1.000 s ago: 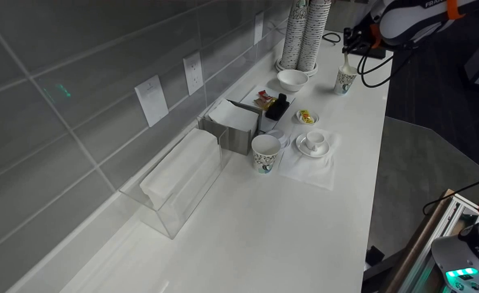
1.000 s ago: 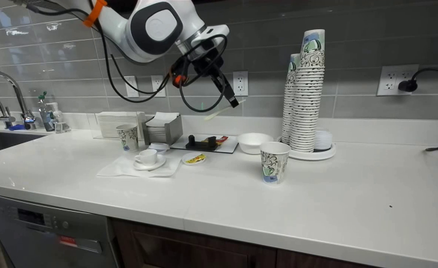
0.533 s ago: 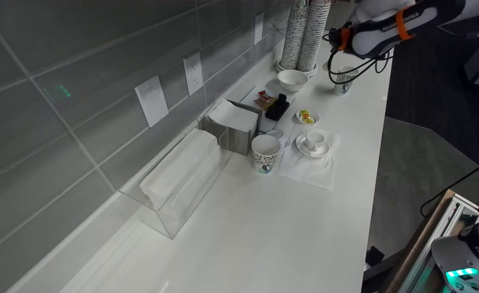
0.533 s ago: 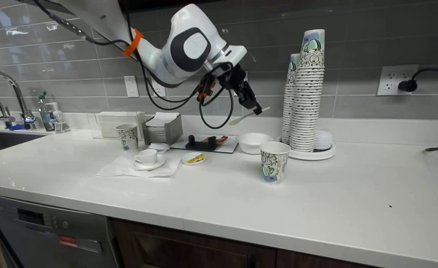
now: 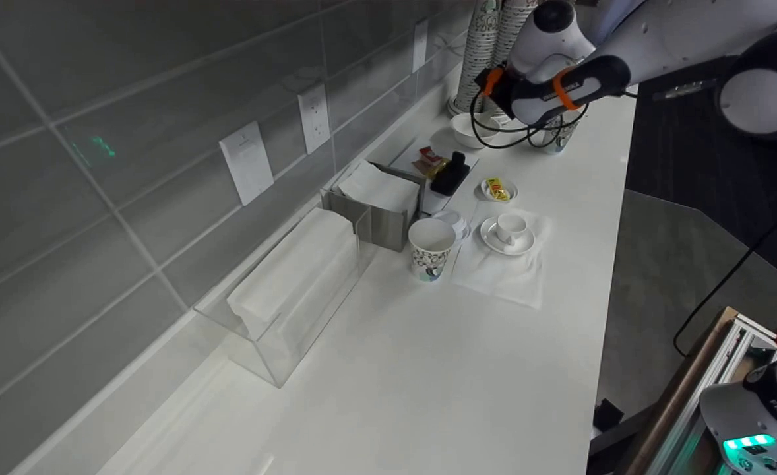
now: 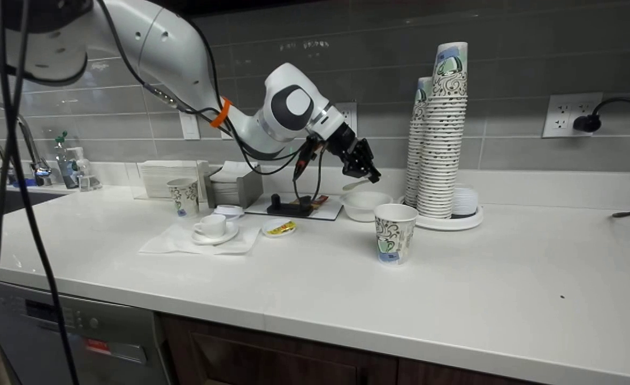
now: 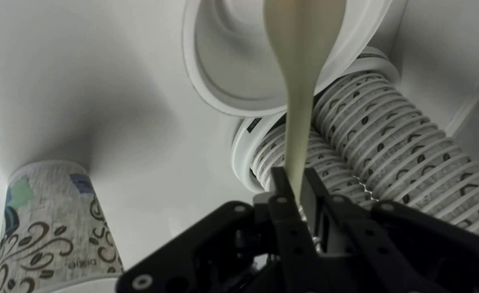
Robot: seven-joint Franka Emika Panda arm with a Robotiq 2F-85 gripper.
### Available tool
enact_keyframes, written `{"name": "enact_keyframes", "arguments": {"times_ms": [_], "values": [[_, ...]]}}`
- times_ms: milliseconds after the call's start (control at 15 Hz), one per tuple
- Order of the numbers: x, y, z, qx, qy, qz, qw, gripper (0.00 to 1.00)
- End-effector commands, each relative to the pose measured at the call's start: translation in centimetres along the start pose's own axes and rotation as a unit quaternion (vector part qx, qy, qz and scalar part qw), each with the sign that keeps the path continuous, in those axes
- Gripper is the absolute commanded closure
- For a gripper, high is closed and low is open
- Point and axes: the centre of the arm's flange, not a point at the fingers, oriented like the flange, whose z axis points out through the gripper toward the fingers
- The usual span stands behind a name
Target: Move the spoon to the white bowl
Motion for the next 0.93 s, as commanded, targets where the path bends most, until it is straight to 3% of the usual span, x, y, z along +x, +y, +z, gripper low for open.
{"name": "enact_keyframes", "arguments": {"times_ms": [0, 267, 333, 467, 867], "values": [[-0.6, -2.9, 3.0, -0.015, 0.054, 0.079, 0.9953, 0.97], [-0.3, -3.3, 4.3, -0.03, 0.098, 0.141, 0.9846, 0.97], [-0.2, -3.4, 4.6, -0.036, 0.106, 0.145, 0.983, 0.62], [-0.4, -3.4, 4.8, -0.048, 0.112, 0.152, 0.9808, 0.56], [-2.3, -3.4, 3.3, -0.066, 0.083, 0.112, 0.988, 0.14]]}}
